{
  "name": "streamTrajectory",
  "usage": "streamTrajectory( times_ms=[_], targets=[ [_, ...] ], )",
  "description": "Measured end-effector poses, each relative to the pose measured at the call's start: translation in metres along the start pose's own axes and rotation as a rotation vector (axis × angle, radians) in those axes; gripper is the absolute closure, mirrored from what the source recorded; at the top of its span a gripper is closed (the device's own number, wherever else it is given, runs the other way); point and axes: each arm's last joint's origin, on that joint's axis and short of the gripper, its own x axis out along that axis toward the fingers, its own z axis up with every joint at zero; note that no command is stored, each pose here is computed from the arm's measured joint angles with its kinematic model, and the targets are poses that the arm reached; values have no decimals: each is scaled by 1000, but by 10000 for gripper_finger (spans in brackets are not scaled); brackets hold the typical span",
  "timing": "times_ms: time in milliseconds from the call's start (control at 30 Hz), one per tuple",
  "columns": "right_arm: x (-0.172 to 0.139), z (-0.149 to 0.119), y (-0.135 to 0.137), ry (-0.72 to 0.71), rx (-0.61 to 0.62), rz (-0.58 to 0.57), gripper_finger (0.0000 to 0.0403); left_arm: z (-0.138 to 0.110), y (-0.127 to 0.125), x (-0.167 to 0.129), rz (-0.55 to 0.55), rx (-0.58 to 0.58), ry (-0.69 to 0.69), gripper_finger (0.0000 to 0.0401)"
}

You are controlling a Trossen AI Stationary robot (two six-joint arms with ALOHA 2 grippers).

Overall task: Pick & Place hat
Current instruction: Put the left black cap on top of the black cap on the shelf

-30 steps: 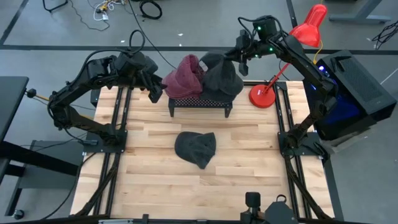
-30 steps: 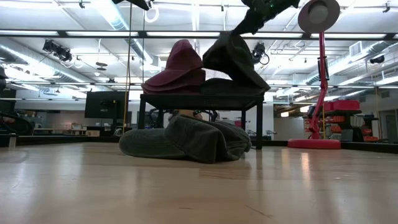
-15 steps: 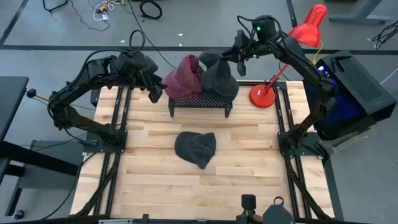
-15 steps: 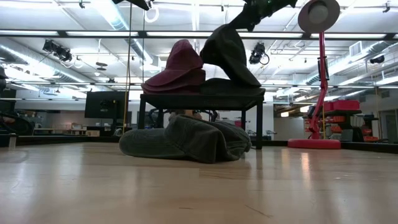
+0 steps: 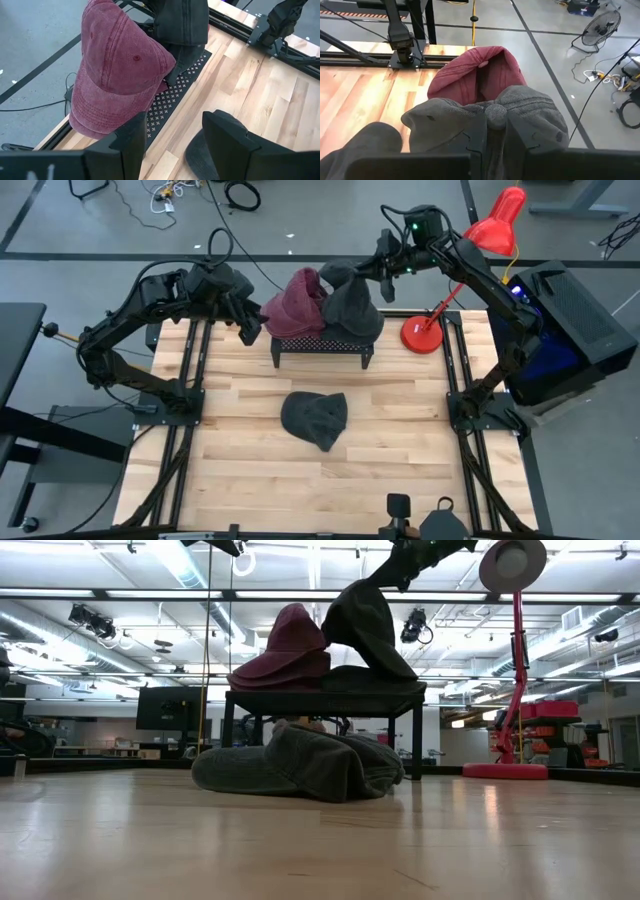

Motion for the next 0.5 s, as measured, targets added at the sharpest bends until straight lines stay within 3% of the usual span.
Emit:
streamTrajectory(
  times_ms=[367, 500],
  targets=[
    [2, -2, -1, 12, 23, 1, 358, 0, 0, 0, 0, 0, 0, 202],
    [2, -2, -1, 23, 45, -9, 338, 0, 0, 0, 0, 0, 0, 202]
  ],
)
